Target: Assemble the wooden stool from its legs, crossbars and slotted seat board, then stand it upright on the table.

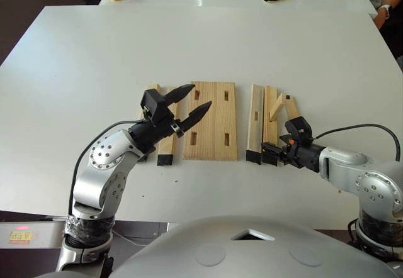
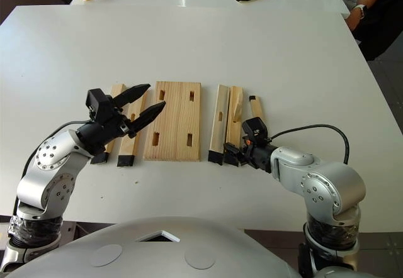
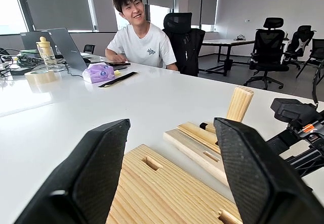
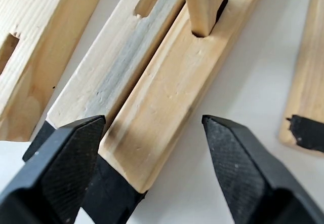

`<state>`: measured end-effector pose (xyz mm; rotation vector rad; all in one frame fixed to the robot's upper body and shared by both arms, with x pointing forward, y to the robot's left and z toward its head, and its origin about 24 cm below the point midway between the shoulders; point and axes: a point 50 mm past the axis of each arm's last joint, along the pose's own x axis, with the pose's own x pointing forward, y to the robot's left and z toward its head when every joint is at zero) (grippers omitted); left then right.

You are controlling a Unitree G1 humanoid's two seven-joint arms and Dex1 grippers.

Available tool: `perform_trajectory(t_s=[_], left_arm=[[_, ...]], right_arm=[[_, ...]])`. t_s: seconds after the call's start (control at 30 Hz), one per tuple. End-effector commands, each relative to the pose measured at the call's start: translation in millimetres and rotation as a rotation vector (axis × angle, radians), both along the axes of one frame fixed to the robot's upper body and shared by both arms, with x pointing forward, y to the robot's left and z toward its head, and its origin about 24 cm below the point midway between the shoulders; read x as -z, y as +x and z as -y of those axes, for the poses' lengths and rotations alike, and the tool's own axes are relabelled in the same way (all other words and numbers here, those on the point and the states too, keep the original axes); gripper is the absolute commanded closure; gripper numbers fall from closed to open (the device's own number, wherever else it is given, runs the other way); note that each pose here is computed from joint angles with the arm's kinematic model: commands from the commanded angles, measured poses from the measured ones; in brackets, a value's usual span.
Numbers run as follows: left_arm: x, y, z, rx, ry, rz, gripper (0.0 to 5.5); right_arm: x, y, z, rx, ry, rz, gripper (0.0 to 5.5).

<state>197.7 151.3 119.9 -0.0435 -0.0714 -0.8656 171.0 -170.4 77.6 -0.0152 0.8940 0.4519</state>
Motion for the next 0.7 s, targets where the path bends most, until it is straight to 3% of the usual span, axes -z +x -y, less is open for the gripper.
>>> perform_trajectory(t_s=[0.03,0.5,0.7], left_arm=[[0.6,-1.2,1.3,-0.011,0.002,-0.007,2.43],[4.0,-4.0,6.0,-0.017,-0.011,-0.009,2.43],[3.6,-3.5,6.7,-0.014,-0.011,-0.01,2.43]], right_arm=[[4.0,1.0,5.8,-0.004,-0.062,-0.002,1.96],[3.7,14.1,15.0,-0.068,-0.182,0.1,1.96],[18.7,11.1,25.4,-0.053,-0.225,0.056,1.96]])
